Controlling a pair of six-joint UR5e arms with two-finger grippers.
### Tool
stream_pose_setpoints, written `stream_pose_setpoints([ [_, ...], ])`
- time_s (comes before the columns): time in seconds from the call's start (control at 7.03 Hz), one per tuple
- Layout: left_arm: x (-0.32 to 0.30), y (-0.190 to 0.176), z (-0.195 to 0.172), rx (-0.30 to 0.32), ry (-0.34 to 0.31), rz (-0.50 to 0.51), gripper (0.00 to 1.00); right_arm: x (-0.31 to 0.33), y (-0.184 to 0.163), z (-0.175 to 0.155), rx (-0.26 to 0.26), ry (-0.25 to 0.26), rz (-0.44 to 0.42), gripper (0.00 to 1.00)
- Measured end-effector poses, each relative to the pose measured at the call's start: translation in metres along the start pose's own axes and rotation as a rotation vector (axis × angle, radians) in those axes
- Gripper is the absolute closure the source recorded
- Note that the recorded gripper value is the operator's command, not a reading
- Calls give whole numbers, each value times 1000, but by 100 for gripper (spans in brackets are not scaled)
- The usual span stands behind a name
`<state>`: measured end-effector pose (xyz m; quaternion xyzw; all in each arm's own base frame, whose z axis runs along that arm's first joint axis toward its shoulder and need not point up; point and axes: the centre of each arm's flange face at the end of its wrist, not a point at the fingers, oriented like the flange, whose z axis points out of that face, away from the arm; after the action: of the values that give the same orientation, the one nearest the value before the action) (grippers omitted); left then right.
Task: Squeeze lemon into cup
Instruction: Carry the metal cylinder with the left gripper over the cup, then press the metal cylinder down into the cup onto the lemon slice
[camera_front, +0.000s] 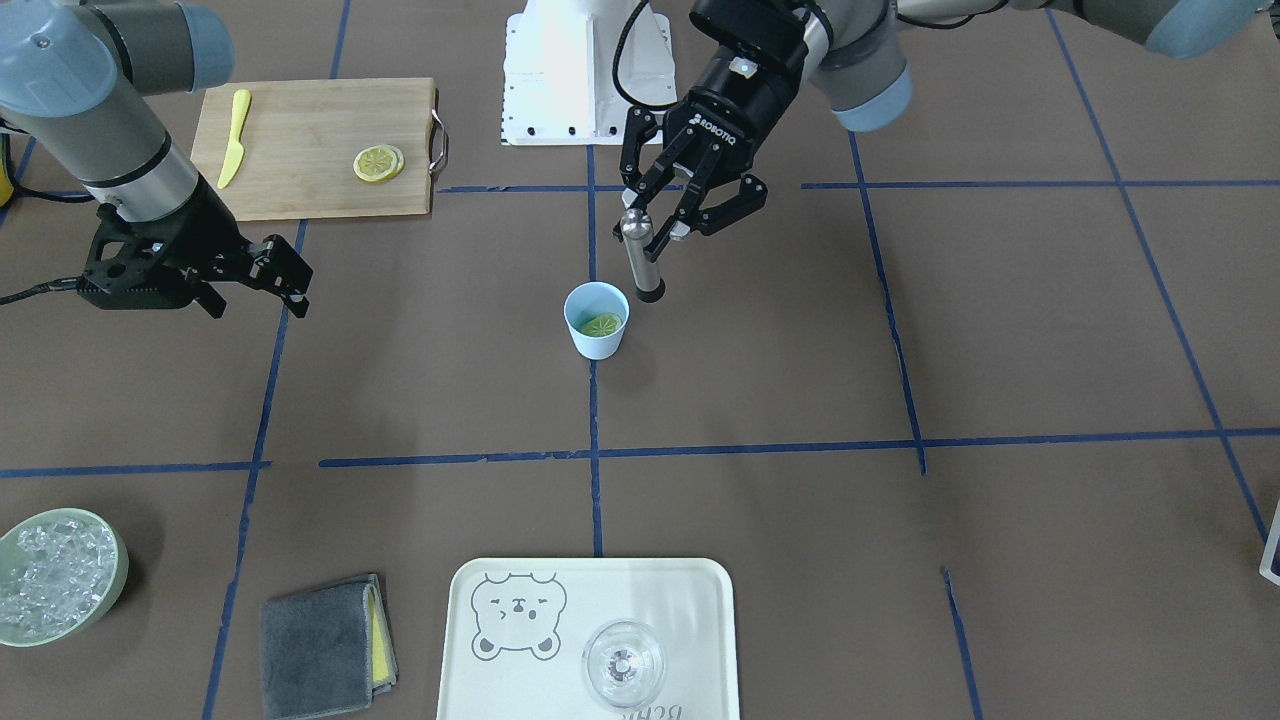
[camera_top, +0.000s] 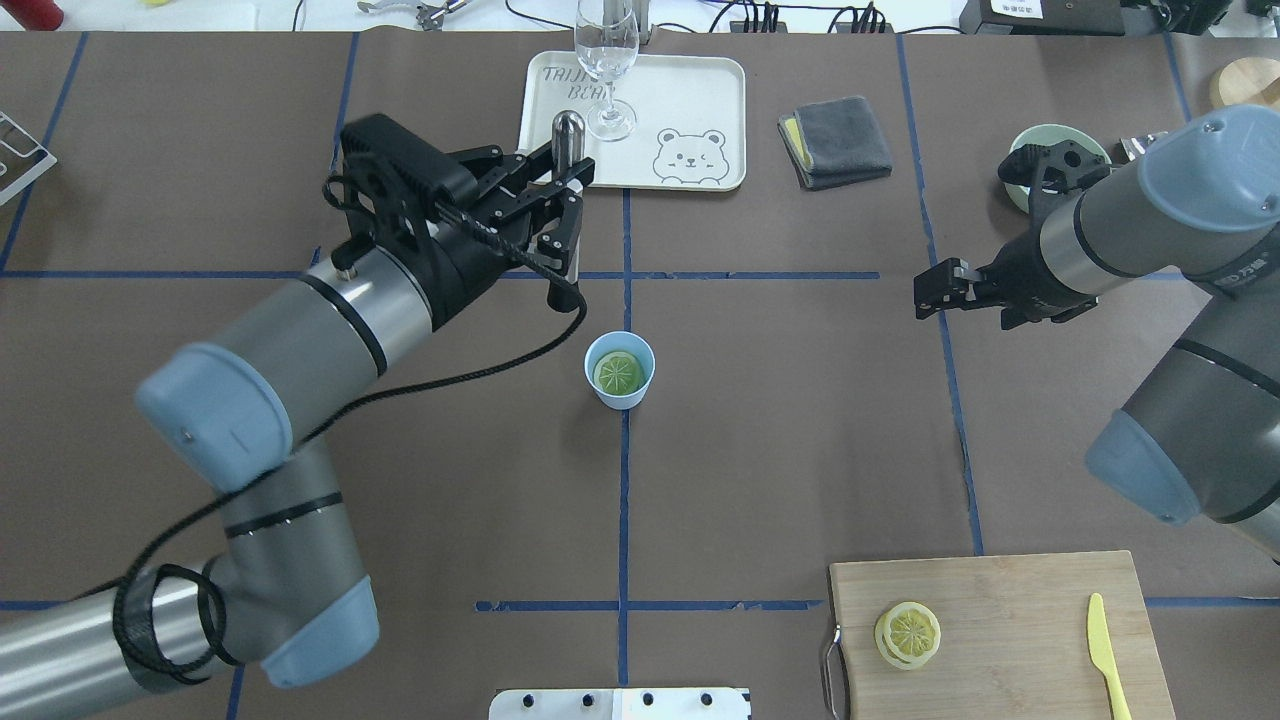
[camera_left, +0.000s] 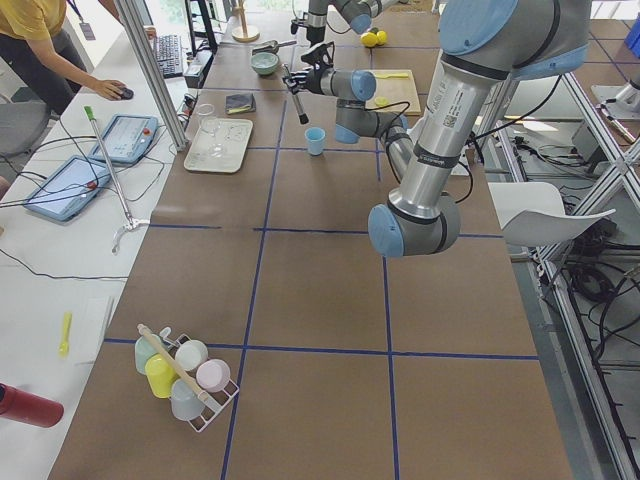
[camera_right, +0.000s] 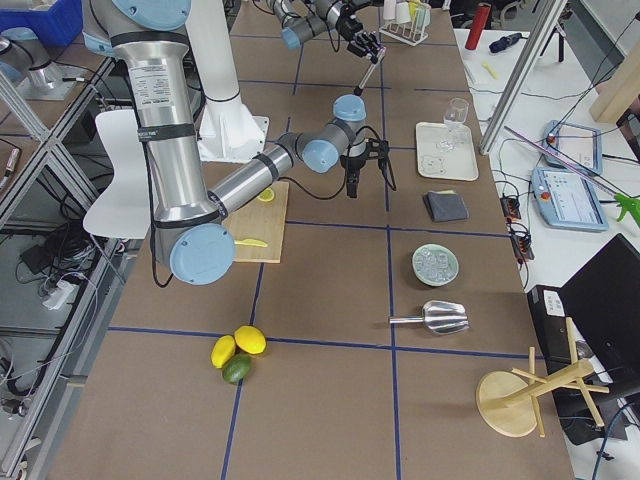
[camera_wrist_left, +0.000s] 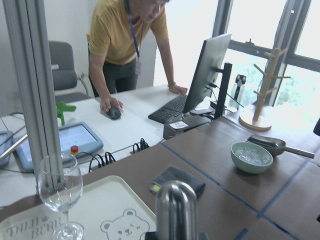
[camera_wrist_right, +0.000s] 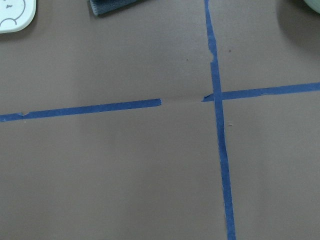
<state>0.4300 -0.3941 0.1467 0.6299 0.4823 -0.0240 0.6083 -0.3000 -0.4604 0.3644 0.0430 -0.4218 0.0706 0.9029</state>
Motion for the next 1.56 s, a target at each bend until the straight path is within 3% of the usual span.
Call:
stream_pose_setpoints([
  [0.14,8,21,-3,68,-14,-35,100,-1,-1,-1,3,-2,0,0],
  [0.43,22,44,-5,124,6,-98,100,-2,-2,-3,6,-6,1,0],
  [1.56,37,100,4,62,9,-79,100,-1,-3,-4,7,-6,4,0],
])
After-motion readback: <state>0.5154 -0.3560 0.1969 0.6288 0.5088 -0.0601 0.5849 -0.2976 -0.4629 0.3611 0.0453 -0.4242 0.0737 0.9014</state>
